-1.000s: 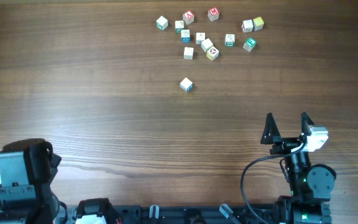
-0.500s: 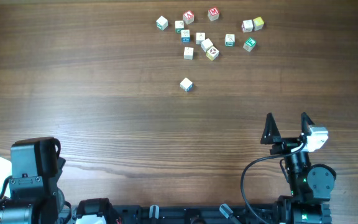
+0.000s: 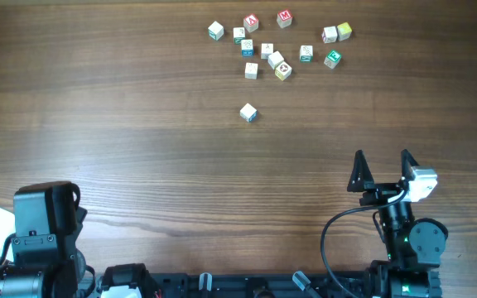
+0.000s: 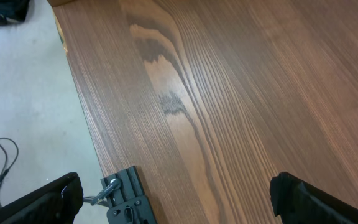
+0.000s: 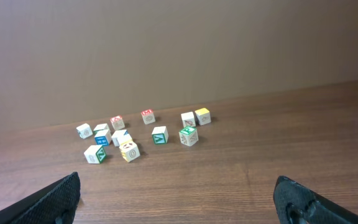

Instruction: Form a circle

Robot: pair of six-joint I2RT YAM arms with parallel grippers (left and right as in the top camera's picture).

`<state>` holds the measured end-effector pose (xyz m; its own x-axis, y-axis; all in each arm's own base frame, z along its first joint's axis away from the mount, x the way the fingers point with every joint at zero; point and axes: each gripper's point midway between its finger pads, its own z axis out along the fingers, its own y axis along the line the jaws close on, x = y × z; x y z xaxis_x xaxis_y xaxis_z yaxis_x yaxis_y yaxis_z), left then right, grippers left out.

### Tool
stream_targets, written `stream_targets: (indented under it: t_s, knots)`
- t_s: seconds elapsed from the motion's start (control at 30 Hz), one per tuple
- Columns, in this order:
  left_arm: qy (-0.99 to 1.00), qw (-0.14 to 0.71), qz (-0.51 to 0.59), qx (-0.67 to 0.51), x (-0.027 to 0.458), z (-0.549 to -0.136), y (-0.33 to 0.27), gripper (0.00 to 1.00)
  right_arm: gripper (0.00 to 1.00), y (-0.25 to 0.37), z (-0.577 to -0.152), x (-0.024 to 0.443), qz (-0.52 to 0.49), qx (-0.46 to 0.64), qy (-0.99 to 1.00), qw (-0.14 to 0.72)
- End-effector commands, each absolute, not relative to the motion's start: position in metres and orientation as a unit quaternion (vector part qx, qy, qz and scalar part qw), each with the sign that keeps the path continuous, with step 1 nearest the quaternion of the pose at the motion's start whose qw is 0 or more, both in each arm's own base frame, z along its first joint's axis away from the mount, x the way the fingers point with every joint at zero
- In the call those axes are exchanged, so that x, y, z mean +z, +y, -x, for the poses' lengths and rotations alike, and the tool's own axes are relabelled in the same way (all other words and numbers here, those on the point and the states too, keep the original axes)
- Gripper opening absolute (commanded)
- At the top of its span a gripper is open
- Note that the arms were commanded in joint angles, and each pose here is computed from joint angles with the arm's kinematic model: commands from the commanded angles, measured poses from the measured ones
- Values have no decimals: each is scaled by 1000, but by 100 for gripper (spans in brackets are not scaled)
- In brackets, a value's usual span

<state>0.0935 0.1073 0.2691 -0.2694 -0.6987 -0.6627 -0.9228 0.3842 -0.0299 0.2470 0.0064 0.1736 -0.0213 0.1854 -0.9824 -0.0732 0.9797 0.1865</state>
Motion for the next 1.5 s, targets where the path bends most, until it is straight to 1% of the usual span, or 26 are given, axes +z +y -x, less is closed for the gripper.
stream_targets:
  t_s: [0.0, 0.2, 1.13, 1.17, 1.23, 1.27, 1.33, 1.37, 1.4, 1.47]
  knots:
    - [765, 311, 535, 178, 269, -90, 107, 100, 100, 4, -247, 174, -49, 92, 706, 700]
    - [750, 347, 541, 157, 276, -78, 107, 100, 100, 4, -247, 174, -49, 92, 706, 700]
    - [752, 343, 540, 159, 275, -74, 106, 100, 100, 3, -247, 174, -49, 91, 706, 700]
    - [752, 343, 540, 160, 275, -74, 106, 100, 100, 3, -247, 174, -48, 88, 706, 701]
    - [752, 343, 540, 160, 275, -74, 106, 100, 100, -7, -247, 174, -44, 43, 707, 704]
    - [752, 343, 540, 159, 275, -74, 106, 100, 100, -8, -247, 181, -48, 44, 697, 714]
    - [752, 343, 540, 159, 275, -74, 106, 100, 100, -1, -247, 193, -58, 88, 679, 727]
    - [752, 343, 540, 160, 275, -74, 106, 100, 100, 8, -245, 200, -74, 147, 667, 727]
    - [752, 343, 540, 160, 275, -74, 106, 100, 100, 12, -244, 208, -83, 178, 654, 731]
    - [752, 343, 540, 160, 275, -74, 106, 100, 100, 25, -238, 231, -62, 224, 620, 750]
